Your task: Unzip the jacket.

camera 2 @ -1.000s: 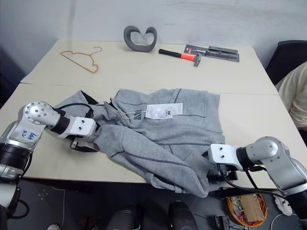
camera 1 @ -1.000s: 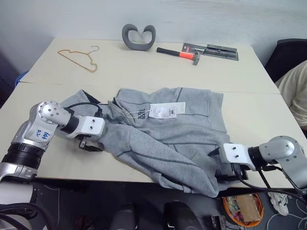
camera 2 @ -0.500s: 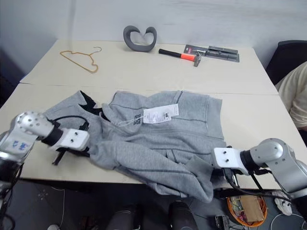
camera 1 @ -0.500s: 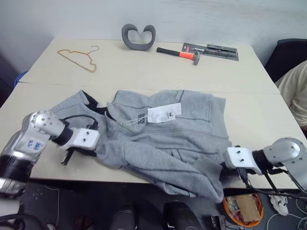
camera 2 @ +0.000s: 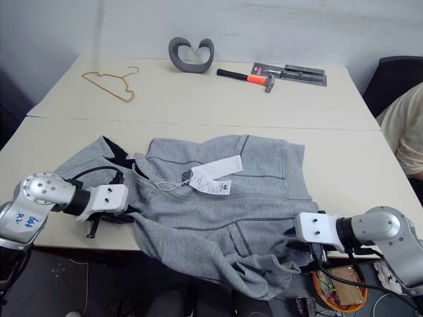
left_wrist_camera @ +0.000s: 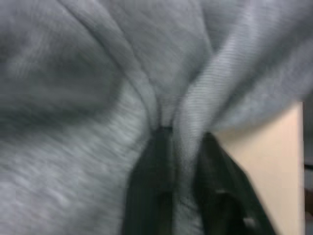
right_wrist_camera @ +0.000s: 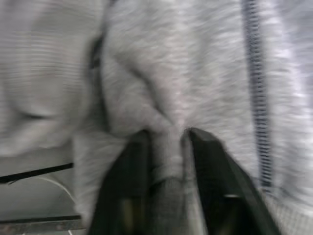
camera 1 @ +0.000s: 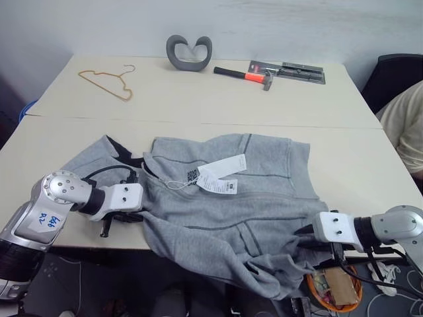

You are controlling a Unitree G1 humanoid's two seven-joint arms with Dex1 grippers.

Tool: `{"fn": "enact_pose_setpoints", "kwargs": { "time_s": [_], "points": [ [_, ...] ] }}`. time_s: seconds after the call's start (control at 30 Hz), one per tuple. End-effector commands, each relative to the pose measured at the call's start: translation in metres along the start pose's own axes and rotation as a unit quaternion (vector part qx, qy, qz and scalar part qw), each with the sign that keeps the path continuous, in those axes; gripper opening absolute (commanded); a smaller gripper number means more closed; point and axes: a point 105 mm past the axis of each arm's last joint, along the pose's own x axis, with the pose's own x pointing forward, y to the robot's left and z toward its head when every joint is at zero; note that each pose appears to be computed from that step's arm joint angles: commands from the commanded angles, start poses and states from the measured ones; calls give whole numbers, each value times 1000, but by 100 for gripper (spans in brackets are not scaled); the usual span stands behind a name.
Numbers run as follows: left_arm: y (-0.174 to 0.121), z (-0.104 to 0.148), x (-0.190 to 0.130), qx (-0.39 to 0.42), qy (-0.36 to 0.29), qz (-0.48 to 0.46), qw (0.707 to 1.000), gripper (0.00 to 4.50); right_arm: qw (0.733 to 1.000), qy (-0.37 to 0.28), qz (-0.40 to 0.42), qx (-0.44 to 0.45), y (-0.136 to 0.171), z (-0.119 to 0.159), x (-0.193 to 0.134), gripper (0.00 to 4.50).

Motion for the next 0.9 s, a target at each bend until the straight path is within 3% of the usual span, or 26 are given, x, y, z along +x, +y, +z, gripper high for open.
{"fn": "enact_pose_setpoints", "kwargs": {
  "time_s": [0.03, 0.13, 0.27, 0.33, 0.4, 0.47, 0.67, 0.9],
  "points": [
    [-7, 3, -13, -3, -2, -17, 1000, 197, 998, 10, -42, -36, -14, 10, -13, 269],
    [-22, 9, -32, -41, -32, -66, 996, 291, 996, 3, -65, -68, -20, 26, -24, 374],
    [-32, 20, -61, -65, -68, -122, 988, 412, 983, -69, -133, -105, -36, 75, -24, 376],
    [-23, 29, -68, -63, -96, -109, 987, 412, 975, -91, -162, -120, -44, 90, -18, 376],
    [17, 53, -76, -54, -160, -48, 984, 412, 956, -128, -233, -126, -66, 111, 1, 376],
    [41, 68, -78, -44, -184, -26, 982, 412, 943, -142, -268, -136, -77, 125, 15, 376],
    [82, 90, -55, 35, -148, -53, 987, 412, 929, -145, -274, -204, -80, 149, 71, 376],
    [87, 97, -39, 72, -114, -96, 986, 412, 920, -165, -283, -214, -84, 166, 92, 376]
  ]
}}
